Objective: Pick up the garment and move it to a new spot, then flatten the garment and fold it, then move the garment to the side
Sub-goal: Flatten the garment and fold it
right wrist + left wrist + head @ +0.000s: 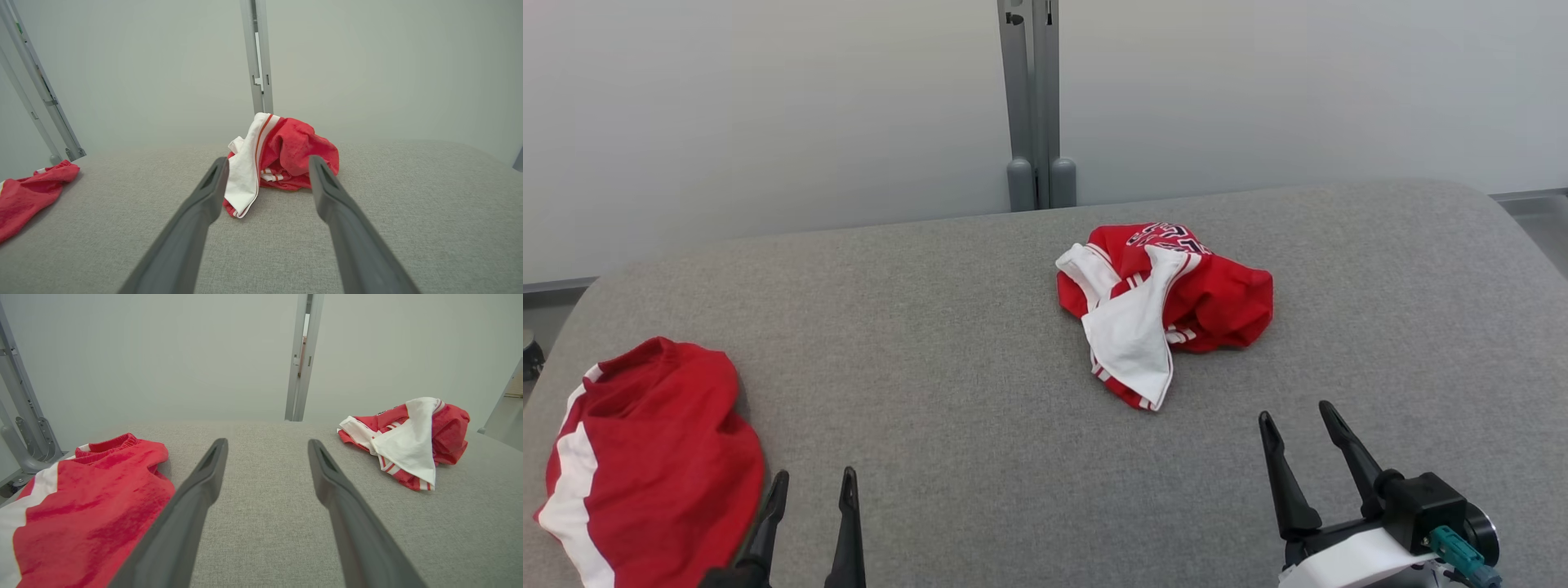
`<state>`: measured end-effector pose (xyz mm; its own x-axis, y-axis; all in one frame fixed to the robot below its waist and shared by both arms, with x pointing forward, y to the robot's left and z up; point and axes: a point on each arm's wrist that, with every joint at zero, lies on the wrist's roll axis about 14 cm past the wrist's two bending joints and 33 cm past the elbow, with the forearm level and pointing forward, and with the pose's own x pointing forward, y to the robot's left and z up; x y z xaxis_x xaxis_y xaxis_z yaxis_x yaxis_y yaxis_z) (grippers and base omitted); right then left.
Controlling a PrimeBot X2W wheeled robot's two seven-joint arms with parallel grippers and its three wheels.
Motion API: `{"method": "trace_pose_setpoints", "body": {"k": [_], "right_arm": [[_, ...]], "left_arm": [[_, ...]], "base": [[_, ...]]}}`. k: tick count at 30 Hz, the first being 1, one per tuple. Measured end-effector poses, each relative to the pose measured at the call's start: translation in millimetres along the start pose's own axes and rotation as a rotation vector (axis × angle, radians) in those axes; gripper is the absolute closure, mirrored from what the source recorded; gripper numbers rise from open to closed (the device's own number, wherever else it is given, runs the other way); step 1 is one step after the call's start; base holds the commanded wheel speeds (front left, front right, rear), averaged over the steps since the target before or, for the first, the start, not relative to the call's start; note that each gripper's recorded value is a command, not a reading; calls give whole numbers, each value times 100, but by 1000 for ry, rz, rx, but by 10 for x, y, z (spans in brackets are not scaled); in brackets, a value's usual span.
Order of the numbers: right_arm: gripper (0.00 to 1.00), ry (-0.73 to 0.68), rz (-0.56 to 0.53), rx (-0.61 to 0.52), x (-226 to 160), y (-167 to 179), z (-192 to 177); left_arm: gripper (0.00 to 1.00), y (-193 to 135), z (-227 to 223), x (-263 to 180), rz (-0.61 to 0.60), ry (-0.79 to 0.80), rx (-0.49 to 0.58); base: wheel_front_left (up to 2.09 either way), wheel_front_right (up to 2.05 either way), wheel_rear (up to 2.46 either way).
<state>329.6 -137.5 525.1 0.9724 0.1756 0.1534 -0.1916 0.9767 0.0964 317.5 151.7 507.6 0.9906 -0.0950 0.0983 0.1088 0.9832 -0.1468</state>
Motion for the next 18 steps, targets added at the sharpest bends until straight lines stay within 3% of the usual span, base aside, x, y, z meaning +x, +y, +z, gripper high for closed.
{"method": "trace_pose_setpoints", "body": {"k": [18], "right_arm": [[0, 5, 9, 5, 11, 30, -19]], "left_arm": [[0, -32, -40, -16, 0, 12, 2]], "base": [[0, 0, 0]]}}
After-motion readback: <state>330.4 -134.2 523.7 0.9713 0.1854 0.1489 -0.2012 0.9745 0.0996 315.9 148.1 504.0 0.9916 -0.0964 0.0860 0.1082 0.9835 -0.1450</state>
